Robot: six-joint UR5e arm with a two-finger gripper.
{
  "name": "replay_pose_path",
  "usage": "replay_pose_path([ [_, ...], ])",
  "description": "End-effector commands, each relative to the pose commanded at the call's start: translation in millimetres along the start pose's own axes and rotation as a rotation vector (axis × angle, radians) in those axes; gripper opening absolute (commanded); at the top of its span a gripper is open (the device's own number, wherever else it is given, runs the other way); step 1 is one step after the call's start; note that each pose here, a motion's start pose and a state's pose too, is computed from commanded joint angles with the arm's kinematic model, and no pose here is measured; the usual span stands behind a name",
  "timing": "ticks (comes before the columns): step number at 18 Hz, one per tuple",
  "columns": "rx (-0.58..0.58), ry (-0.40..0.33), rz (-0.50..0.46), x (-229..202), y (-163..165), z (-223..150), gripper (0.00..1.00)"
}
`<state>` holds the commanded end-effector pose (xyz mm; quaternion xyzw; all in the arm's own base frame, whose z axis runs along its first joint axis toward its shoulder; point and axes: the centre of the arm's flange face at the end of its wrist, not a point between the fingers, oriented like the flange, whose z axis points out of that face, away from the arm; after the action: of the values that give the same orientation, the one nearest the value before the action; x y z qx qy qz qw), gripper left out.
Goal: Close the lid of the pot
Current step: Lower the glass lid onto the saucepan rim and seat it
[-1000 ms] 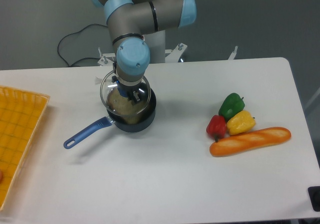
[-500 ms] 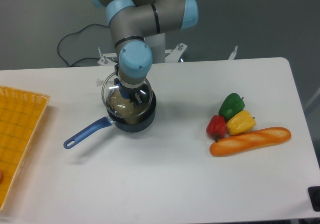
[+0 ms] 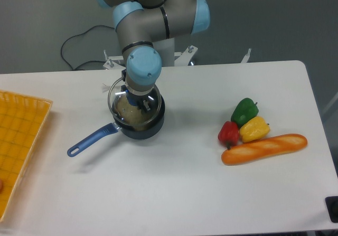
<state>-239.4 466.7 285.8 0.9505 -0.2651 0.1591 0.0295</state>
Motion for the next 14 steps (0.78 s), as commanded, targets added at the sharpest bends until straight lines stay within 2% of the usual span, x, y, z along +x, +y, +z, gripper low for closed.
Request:
replay_pose_path([
  [14,-0.007,0.006,-0.004,-7.3,0.8,3.8,0.7],
])
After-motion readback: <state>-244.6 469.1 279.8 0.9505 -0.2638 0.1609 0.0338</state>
